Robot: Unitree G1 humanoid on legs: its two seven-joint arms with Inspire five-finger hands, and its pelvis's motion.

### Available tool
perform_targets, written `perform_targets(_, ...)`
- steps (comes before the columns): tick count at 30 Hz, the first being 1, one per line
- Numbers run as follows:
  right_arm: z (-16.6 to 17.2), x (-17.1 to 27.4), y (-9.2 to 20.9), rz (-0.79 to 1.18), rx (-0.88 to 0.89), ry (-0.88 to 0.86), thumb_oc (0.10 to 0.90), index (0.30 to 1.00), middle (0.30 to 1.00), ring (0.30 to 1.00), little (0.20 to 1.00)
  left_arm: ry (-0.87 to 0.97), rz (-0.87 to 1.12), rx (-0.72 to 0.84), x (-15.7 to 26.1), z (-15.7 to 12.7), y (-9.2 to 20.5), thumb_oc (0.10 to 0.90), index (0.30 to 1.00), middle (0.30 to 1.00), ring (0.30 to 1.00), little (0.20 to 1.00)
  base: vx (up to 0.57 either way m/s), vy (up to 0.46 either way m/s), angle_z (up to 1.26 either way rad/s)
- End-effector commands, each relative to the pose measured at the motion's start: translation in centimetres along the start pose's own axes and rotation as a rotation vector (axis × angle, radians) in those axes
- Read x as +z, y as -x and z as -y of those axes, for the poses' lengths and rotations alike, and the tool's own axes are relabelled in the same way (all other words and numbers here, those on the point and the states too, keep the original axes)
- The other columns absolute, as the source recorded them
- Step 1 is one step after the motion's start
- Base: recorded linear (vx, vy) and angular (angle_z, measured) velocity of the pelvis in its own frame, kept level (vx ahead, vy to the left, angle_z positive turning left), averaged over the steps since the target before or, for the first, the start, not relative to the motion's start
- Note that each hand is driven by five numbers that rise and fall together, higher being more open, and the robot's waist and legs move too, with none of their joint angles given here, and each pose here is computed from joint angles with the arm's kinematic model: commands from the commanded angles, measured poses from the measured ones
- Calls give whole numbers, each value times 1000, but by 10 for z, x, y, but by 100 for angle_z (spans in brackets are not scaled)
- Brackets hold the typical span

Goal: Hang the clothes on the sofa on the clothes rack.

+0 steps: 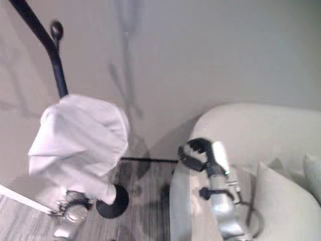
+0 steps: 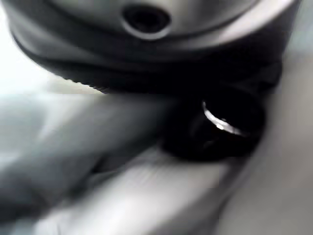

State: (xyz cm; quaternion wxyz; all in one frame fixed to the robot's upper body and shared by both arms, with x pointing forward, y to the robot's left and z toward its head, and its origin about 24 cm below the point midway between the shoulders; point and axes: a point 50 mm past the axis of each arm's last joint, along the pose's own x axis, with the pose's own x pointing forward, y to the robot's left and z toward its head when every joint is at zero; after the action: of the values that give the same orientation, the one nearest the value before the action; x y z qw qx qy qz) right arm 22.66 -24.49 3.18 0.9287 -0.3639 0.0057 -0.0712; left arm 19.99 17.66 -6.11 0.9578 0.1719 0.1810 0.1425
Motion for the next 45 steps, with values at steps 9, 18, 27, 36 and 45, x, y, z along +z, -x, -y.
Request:
perform_targets(9, 80, 61, -38, 333, -318, 38, 800, 900, 900, 900, 900, 12, 443, 271, 84, -82, -41, 800, 900, 900, 900, 900, 0, 0, 1)
perform_targets(18, 3, -2, -3, -8, -84, -44, 800, 900, 900, 900, 900, 936, 43, 99, 25, -41, -16, 800, 900, 900, 900, 900, -1, -38, 0)
perform_targets(27, -20, -15, 3, -85, 21, -107, 800, 900, 900, 900, 900, 781, 7, -18, 7, -40, -2, 800, 900, 900, 900, 900, -33, -3, 2)
perform_targets(36, -26, -53, 17, -238, 133, -121, 800, 900, 900, 900, 900, 457, 258, -248, 24, -119, 10, 800, 900, 900, 900, 900, -16, 22, 0)
perform_targets(45, -61, -79, 39, -425, 231, -162, 800, 900, 900, 900, 900, 987, 194, -147, -15, -118, 10, 800, 900, 900, 900, 900, -2, -11, 3)
